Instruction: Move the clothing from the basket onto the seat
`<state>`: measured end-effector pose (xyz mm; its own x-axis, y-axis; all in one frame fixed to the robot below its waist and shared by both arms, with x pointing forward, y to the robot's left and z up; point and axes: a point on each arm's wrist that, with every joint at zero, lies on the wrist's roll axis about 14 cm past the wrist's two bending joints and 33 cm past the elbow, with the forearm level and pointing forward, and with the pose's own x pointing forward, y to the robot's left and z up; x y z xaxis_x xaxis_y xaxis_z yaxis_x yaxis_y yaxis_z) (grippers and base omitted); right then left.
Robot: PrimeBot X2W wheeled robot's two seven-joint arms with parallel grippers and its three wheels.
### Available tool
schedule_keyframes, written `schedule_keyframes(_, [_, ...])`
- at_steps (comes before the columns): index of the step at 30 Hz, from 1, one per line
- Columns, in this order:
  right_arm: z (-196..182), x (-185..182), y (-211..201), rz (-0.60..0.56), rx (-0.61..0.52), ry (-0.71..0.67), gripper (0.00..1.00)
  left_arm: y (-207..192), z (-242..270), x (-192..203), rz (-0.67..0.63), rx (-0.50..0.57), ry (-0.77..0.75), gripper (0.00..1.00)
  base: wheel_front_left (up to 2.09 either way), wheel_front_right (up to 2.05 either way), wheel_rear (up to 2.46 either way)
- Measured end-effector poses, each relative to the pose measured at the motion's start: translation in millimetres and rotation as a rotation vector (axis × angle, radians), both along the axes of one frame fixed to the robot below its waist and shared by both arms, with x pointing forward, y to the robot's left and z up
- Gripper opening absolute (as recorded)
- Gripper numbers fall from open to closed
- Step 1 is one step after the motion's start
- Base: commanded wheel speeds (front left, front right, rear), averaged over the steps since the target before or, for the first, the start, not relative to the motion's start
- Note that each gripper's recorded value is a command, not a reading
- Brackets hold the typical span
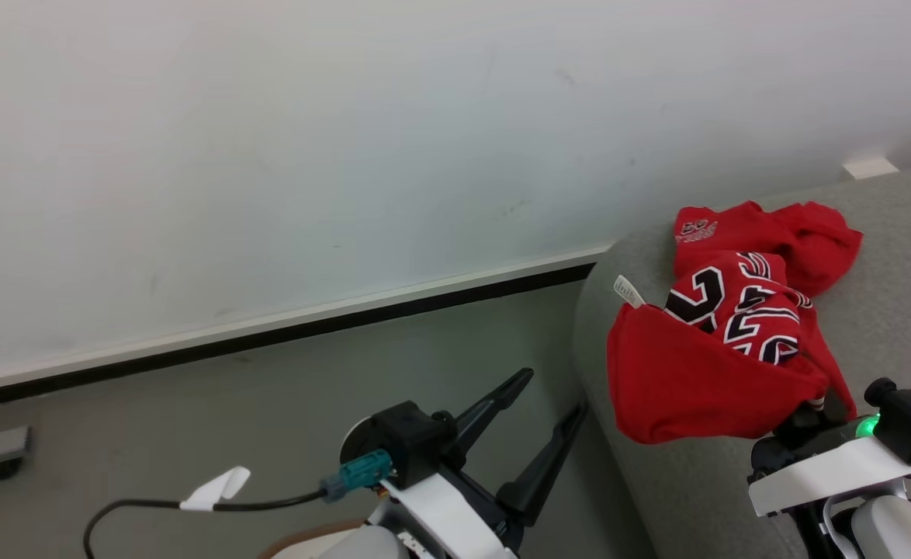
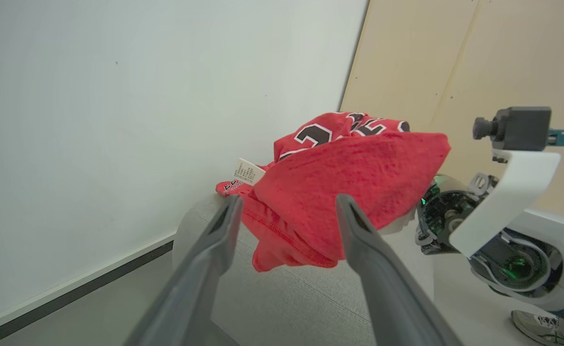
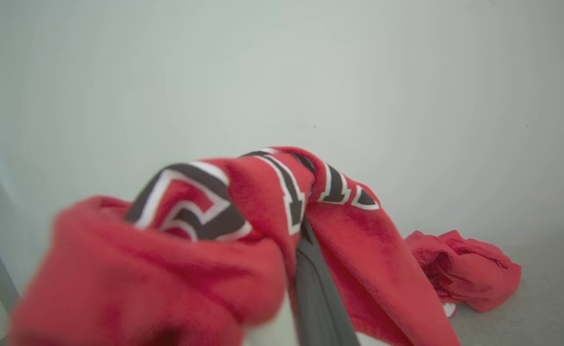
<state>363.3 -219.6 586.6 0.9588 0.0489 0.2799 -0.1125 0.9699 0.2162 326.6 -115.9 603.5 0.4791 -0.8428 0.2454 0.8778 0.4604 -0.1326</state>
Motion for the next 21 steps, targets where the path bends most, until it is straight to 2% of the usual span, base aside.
schedule_keyframes(7, [-21.2,-41.0,-53.9,-0.176,0.003,0.052,0.0,-39.1,0.4,-14.4,-0.141,-0.02,-0.019,1.0,0.0,0.0,0.0])
schedule_keyframes(12, [-41.5,-73.4,-78.2,-0.272,0.012,0.107,0.0,-59.1,-10.1,-20.2,-0.203,-0.004,-0.015,1.0,0.0,0.0,0.0])
schedule_keyframes(21, [-44.6,-90.0,-94.5,-0.344,0.021,0.12,0.0,-75.7,-27.8,-24.0,-0.26,0.024,-0.012,1.0,0.0,0.0,0.0])
